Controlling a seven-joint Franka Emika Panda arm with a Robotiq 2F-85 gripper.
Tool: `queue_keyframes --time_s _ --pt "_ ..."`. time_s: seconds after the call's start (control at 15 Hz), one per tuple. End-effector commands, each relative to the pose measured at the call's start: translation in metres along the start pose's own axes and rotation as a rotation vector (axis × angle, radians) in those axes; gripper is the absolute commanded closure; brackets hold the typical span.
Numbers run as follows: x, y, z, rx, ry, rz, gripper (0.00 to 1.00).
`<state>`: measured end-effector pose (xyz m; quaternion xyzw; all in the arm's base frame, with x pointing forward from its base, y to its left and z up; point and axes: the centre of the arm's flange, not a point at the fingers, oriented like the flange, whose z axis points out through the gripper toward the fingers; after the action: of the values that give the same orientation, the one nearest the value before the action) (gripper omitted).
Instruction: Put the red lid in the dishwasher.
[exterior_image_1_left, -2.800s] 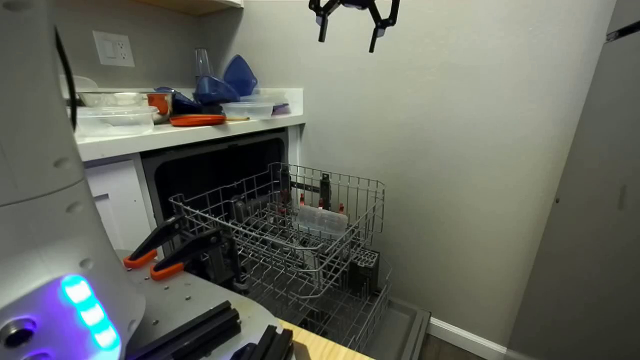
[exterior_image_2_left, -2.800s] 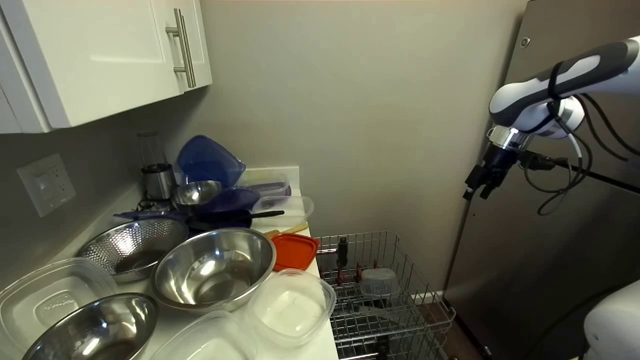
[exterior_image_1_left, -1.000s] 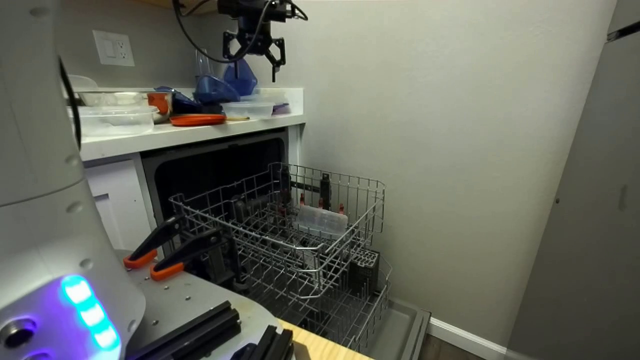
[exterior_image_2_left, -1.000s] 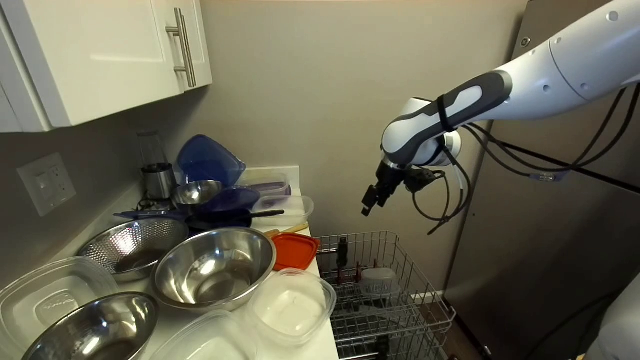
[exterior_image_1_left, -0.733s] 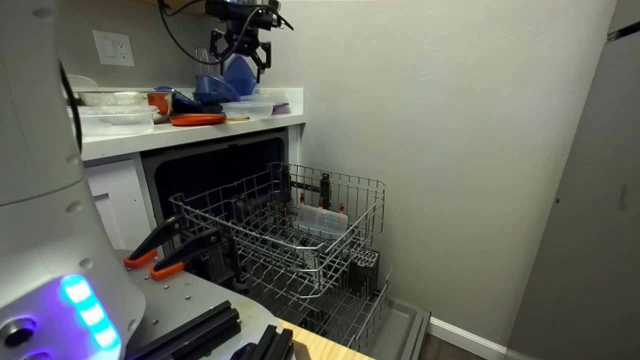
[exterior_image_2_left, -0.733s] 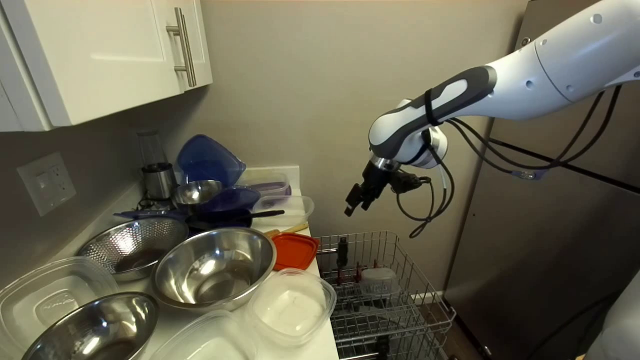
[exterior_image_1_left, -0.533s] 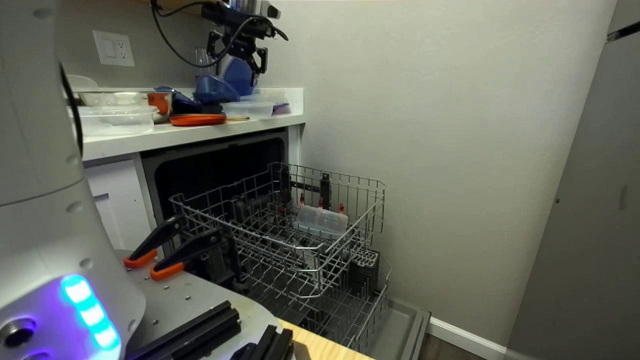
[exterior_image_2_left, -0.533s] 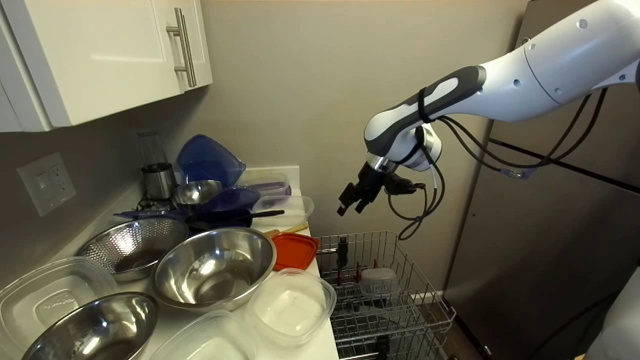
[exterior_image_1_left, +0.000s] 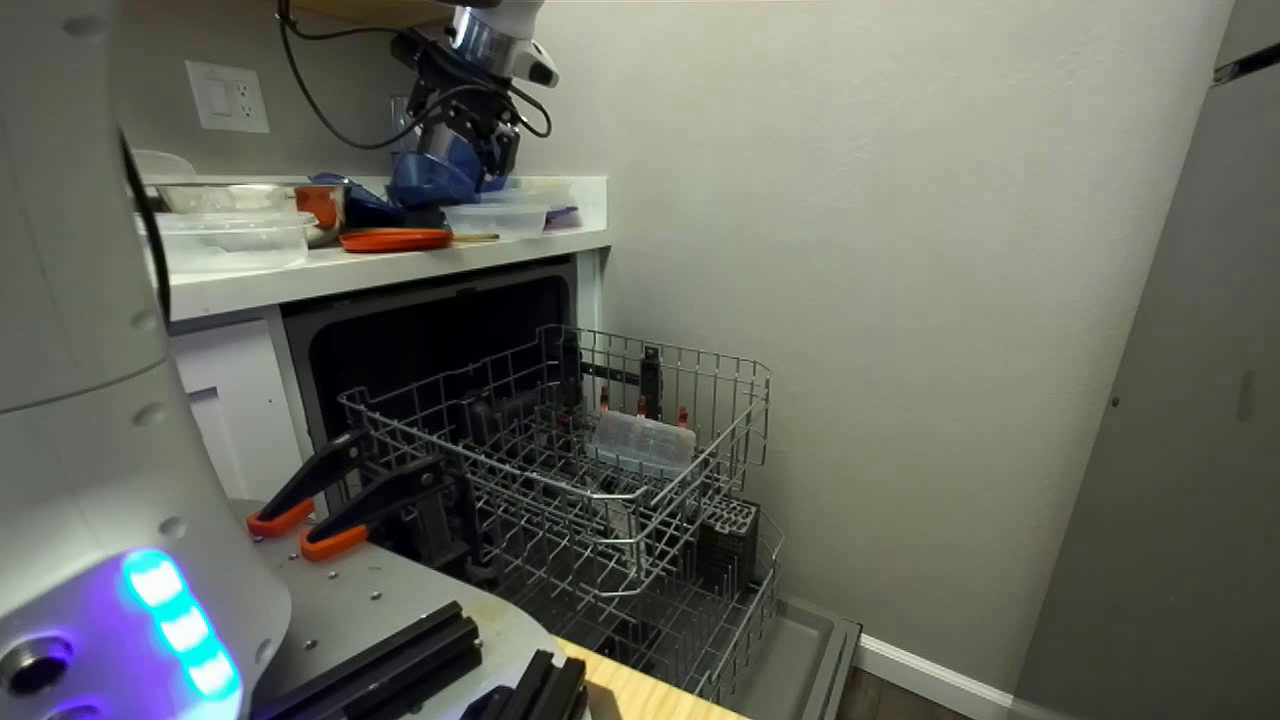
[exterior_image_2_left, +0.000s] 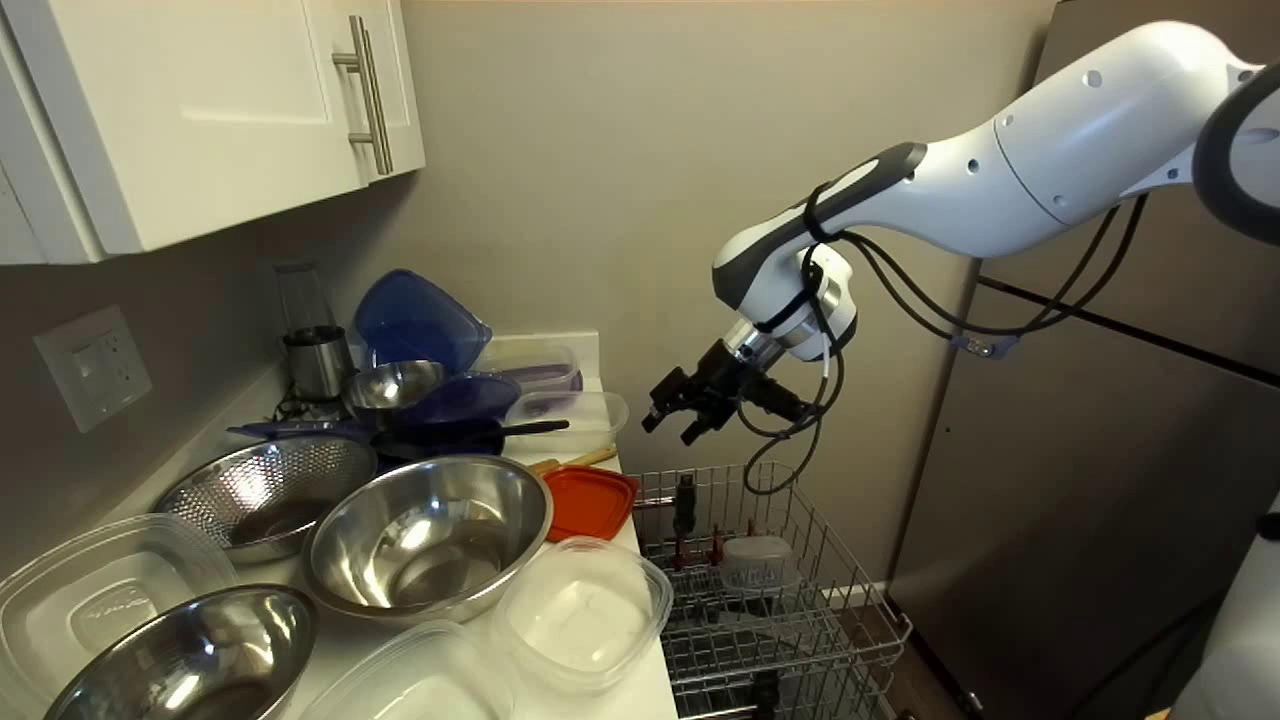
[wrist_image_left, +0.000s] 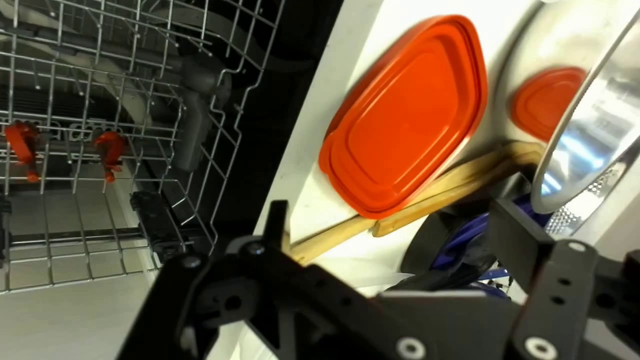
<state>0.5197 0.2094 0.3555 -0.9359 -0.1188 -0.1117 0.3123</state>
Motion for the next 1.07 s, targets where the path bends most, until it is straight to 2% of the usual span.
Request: queue_keyframes --time_s 0.0,0.13,0.2,0.73,1.0 --pt "0.000 0.007 0.004 0.055 0.040 0.026 0.00" --pt "-0.005 0.009 -0.005 0.069 0.052 0.020 0.00" --pt "0.002 0.005 0.002 0.042 0.030 0.034 0.00" --pt "0.002 0.005 0.002 0.044 0.030 0.034 0.00" --pt "-0.002 0.027 0.011 0.120 0.076 0.072 0.00"
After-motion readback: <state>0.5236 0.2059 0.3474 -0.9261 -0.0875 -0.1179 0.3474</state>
